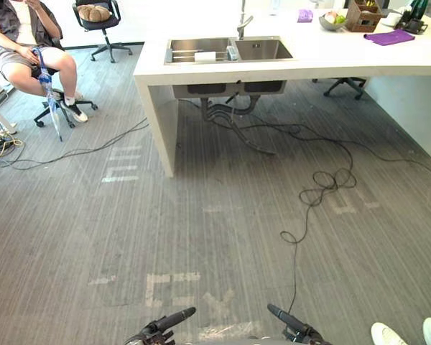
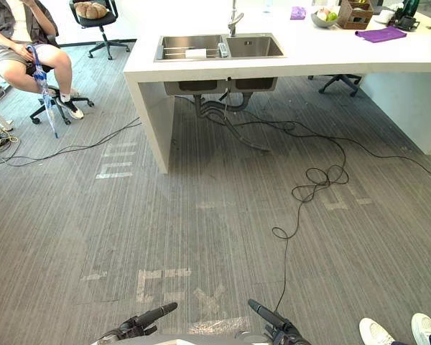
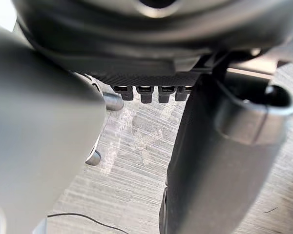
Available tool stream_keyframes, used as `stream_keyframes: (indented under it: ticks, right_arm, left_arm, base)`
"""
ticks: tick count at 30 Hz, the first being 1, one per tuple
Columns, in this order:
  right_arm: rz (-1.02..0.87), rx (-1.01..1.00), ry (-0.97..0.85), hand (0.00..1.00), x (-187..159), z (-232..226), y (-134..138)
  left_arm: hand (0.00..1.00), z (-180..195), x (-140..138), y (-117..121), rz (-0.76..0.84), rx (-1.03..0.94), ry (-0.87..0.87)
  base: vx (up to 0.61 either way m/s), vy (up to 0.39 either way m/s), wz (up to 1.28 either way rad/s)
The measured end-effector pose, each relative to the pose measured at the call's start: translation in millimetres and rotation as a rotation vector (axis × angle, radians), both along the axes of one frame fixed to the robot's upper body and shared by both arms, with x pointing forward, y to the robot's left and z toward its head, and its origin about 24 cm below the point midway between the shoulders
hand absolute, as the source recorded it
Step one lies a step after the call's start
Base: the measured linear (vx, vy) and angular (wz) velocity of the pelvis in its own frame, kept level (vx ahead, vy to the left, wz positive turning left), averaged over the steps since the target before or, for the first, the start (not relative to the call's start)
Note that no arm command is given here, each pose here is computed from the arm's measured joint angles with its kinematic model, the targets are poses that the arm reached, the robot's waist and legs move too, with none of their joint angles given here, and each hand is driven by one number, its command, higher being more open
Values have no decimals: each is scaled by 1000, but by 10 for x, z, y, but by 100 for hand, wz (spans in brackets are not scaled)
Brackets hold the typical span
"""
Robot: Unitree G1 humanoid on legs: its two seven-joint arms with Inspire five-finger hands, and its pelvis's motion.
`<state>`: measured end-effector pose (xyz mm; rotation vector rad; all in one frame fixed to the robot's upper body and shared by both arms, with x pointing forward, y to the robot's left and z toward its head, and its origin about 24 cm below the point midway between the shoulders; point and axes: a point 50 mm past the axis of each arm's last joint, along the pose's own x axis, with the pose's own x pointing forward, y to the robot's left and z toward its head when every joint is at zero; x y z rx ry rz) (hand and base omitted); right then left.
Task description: Walk over to the sink, pick up the cup, carry it to the dishwasher, place the cup inside the dishwasher, then close the dishwasher door
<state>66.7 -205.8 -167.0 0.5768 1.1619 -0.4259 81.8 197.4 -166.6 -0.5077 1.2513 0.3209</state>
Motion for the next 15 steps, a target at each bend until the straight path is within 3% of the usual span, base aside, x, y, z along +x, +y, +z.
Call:
stream_keyframes:
  ticks: [10, 15]
  right_arm:
    - [-12, 14, 71, 100, -145, -28, -18]
    - [1, 13, 87, 100, -155, -29, -39]
  left_arm:
    - [100, -18, -58, 1, 8, 28, 46]
    - [100, -23, -48, -18, -117, 67, 66]
  base:
    - [-45, -33, -4]
    - [-24, -28, 1]
